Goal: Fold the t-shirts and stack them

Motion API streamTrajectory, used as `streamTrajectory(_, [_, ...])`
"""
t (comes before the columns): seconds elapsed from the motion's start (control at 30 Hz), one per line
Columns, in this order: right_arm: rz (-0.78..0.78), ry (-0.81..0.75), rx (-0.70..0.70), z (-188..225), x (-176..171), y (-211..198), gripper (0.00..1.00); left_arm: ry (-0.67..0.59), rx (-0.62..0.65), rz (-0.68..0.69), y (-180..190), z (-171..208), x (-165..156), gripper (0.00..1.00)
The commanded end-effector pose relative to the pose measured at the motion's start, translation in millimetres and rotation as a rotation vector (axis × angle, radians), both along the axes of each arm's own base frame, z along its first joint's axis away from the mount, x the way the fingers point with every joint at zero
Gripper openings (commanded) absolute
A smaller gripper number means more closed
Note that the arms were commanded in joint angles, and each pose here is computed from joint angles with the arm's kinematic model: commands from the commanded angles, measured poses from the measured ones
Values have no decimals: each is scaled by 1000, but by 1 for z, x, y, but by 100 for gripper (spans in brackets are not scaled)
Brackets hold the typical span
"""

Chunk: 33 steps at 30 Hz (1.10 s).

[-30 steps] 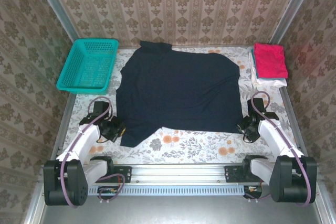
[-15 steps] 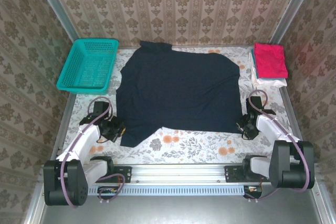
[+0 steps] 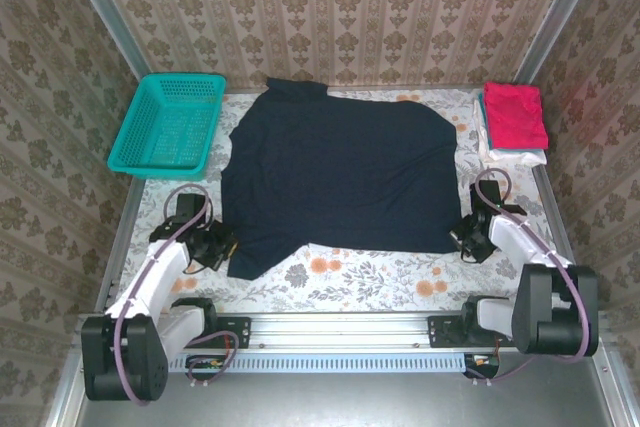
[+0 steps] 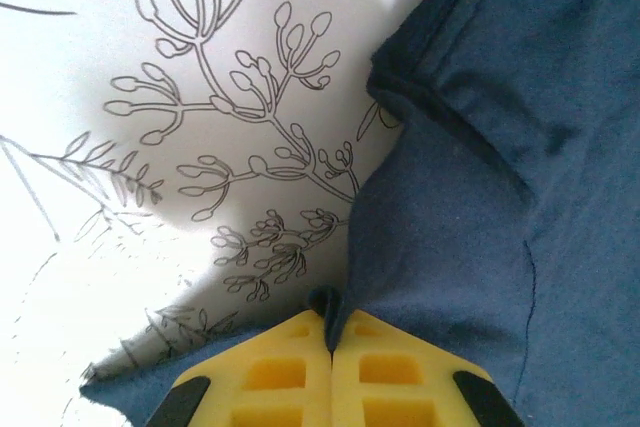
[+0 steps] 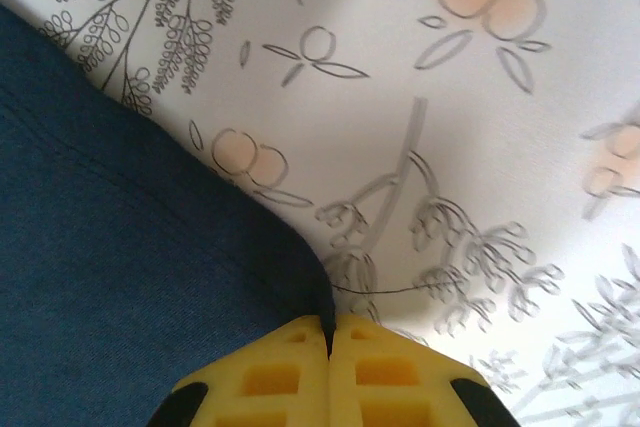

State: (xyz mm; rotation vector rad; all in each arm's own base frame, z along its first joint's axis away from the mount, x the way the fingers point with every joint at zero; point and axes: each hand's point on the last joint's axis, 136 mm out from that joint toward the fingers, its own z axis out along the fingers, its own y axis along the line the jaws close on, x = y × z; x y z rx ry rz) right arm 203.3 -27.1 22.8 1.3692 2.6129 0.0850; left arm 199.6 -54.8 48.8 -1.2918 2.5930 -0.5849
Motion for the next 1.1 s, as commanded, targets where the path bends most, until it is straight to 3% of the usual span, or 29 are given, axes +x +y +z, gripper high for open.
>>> streamTrajectory(0.0, [-55,24,-89,19,-27,-15,0,-25,82,32,15,21,-3,0])
streamTrajectory(0.23, [-80,-110,-153,66,-35,-23,0,-96,113,-7,17,65,7,0])
streamTrajectory(0.5, [-13,-190,-188,101,7,-29,0,-152,115,-101,8,92,47,0])
streamTrajectory(1.07, [115,-210,-197,94,105,-35,0,-159,163,-269,-2,97,141,0])
